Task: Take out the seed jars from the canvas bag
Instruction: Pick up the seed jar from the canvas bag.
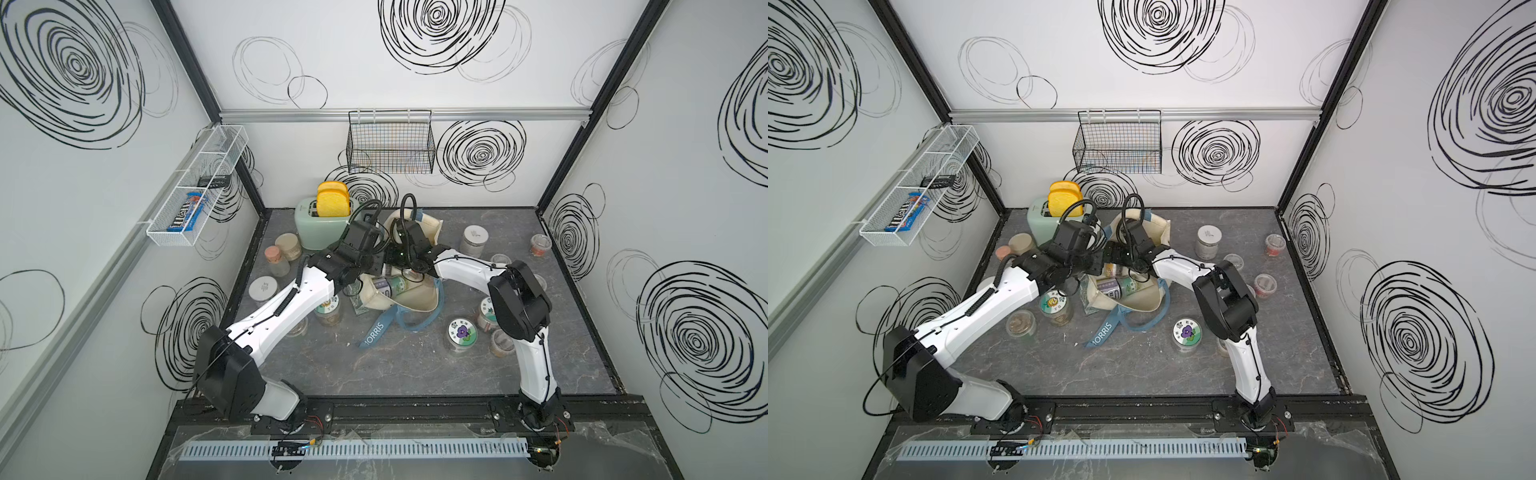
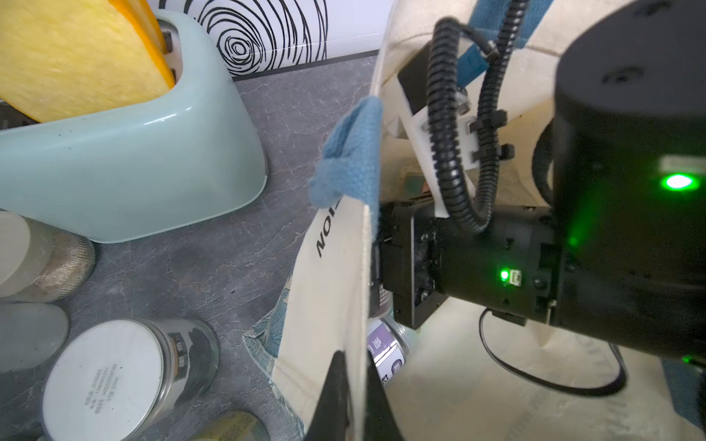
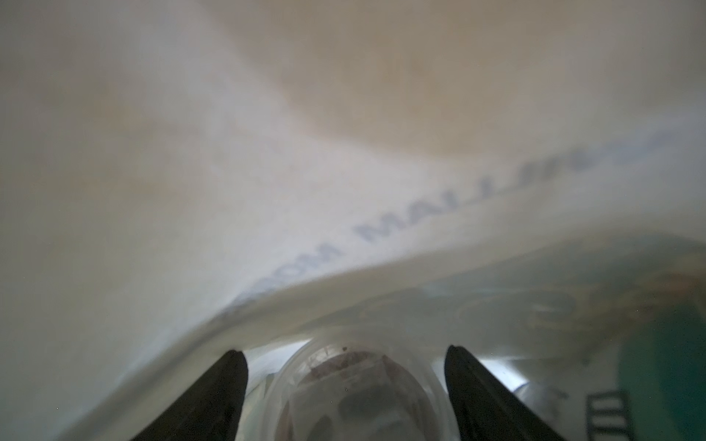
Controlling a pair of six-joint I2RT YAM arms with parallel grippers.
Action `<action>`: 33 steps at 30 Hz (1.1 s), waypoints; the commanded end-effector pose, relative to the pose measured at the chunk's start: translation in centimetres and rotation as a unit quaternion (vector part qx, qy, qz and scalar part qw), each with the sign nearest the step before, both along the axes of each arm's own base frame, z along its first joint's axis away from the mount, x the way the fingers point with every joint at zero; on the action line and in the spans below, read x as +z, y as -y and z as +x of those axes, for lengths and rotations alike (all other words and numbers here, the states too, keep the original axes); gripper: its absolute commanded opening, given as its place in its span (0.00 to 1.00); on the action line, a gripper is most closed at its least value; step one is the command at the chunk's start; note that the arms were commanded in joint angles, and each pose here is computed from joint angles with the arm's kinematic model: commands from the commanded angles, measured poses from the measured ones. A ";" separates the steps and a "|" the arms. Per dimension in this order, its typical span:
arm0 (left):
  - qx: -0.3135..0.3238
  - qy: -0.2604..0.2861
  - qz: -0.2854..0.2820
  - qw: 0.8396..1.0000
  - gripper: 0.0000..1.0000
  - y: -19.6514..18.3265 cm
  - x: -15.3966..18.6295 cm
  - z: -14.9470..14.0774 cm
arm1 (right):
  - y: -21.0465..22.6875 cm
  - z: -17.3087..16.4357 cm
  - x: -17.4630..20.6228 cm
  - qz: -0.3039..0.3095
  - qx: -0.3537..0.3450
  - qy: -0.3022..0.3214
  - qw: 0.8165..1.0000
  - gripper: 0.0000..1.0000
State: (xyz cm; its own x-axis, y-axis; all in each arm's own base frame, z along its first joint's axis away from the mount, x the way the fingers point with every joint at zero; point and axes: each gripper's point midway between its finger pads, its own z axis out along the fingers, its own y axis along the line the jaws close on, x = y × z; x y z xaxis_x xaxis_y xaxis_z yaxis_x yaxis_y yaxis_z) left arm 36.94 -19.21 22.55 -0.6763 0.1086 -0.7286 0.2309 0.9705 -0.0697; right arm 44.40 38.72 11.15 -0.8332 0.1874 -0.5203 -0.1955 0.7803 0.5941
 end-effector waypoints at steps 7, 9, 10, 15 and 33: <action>-0.009 0.125 -0.057 0.990 0.00 0.7 7.0 0.2 | 4.3 -2.5 -7.6 -0.136 -0.037 -0.073 0.987 0.78; -0.007 0.129 -0.056 0.990 0.00 0.5 7.0 0.1 | 4.1 -2.2 -6.7 -0.127 -0.035 -0.062 0.989 0.76; -0.007 0.131 -0.055 0.990 0.00 0.4 7.1 0.0 | 4.0 -2.1 -6.2 -0.121 -0.036 -0.057 0.990 0.75; -0.006 0.136 -0.051 0.989 0.00 0.2 6.9 -0.1 | 3.1 -1.1 -1.3 -0.070 -0.032 -0.008 0.997 0.69; 0.018 0.157 -0.031 0.987 0.00 -1.5 6.7 1.0 | 5.3 -2.6 14.4 0.060 -0.019 0.149 0.987 0.60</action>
State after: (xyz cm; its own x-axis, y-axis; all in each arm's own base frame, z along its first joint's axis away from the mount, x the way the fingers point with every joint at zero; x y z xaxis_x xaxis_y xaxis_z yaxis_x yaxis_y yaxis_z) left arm 36.34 -17.96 24.63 -0.5658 0.1082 -0.8174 0.2337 0.9717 -0.0332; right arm 42.37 33.65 20.69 -0.7209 0.2608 -0.6421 -0.2552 0.7615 0.5958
